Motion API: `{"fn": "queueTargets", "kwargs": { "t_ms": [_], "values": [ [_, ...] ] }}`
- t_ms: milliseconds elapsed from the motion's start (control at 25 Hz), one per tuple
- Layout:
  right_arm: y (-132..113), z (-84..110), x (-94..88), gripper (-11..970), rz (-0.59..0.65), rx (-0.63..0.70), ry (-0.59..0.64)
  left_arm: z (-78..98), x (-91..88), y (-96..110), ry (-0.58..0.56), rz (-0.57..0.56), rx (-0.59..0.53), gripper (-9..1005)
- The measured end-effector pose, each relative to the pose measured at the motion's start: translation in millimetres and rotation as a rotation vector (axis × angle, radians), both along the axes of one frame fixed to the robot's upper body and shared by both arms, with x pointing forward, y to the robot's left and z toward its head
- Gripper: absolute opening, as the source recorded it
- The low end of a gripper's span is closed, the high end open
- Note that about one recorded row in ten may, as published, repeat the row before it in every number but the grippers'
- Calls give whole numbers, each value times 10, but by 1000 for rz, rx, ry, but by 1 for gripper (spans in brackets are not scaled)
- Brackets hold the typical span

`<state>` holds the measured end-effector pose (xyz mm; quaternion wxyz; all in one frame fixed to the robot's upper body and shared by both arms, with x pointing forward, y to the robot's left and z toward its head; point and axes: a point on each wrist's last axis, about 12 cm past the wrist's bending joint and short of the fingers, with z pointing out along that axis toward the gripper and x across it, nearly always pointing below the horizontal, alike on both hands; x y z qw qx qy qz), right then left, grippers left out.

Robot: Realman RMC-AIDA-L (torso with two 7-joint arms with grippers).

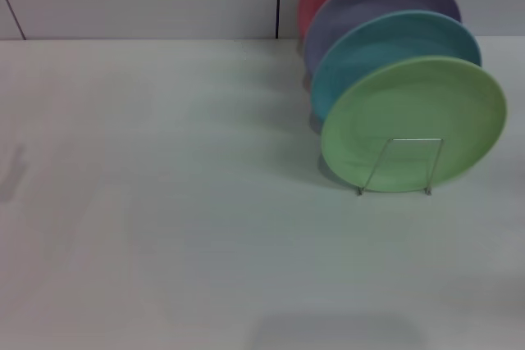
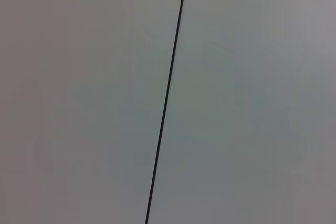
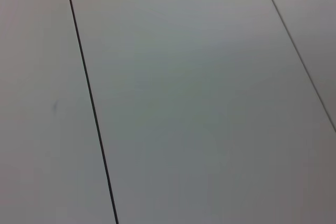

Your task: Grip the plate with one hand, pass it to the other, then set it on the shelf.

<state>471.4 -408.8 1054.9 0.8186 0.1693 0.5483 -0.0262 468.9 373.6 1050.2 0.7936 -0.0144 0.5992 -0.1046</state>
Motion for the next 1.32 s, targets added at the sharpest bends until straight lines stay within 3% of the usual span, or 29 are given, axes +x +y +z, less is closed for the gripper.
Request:
{"fn": "queueTargets", "kwargs": {
  "t_ms": [1320],
  "values": [
    [28, 37, -20, 705, 12, -15, -36, -28, -35, -17, 6, -1, -21, 798]
  ]
}}
